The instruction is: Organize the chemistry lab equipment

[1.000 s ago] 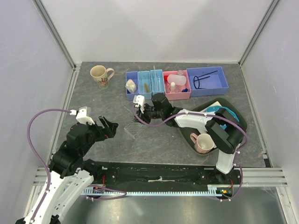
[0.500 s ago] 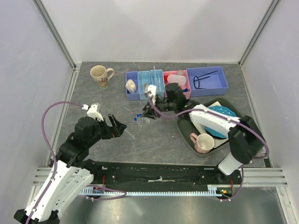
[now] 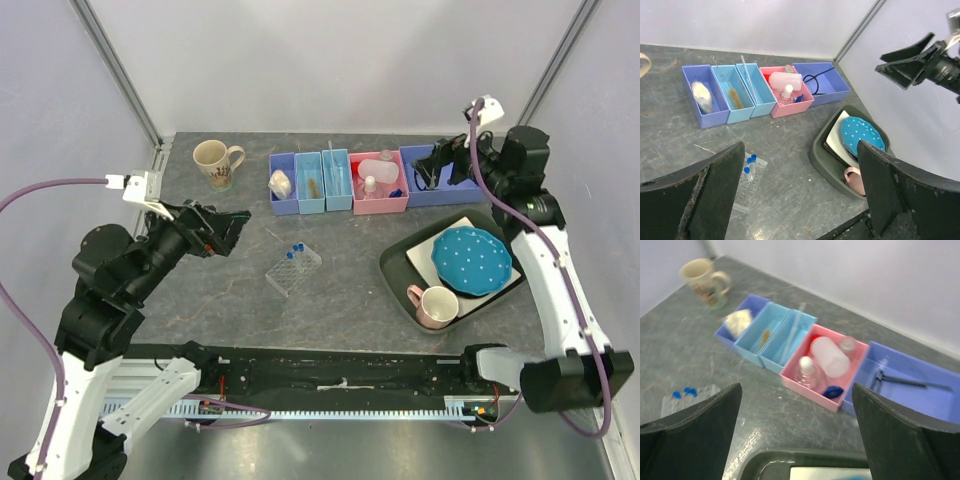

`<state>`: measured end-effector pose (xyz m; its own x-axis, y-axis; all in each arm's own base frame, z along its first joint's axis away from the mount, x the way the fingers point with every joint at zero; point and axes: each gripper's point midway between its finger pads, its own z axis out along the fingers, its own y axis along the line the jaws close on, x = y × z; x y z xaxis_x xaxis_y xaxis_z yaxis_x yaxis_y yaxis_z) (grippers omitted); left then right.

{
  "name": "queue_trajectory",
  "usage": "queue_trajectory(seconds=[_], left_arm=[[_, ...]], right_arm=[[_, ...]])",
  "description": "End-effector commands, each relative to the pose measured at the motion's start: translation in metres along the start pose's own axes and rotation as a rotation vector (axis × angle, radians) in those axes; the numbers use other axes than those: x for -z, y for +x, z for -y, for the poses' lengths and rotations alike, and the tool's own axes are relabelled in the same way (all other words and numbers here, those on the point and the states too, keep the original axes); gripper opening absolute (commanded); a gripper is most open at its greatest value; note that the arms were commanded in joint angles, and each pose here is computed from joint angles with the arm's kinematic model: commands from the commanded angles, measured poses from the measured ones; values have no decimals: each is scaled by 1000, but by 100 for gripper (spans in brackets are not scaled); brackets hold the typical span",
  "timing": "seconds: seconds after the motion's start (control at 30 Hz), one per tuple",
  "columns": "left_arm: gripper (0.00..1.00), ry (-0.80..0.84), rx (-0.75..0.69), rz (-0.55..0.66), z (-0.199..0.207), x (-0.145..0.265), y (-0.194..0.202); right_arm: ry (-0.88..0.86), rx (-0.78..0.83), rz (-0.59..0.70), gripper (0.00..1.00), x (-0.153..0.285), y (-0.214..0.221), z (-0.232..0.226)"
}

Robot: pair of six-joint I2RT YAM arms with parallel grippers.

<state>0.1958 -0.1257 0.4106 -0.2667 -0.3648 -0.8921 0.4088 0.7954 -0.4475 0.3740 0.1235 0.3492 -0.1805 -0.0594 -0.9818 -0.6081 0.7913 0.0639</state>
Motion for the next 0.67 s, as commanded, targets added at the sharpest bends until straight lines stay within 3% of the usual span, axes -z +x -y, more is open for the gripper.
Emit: queue_trajectory(seconds=[0.0,0.07,0.17,0.63], left_arm=[[100,-49,-104,-33,-12,-4,2],[100,-65,-117,-50,-19,-5,10],[100,-63,-118,-59,-21,-3,17],[100,-54,-137,-47,-25,9,26]], right_arm=[[445,-145,85,98,54,-35,46],[564,-147,139,98,78,-54,56],[588,-162,166,98,97,-67,49],[590,-82,199,98,123,-84,36]])
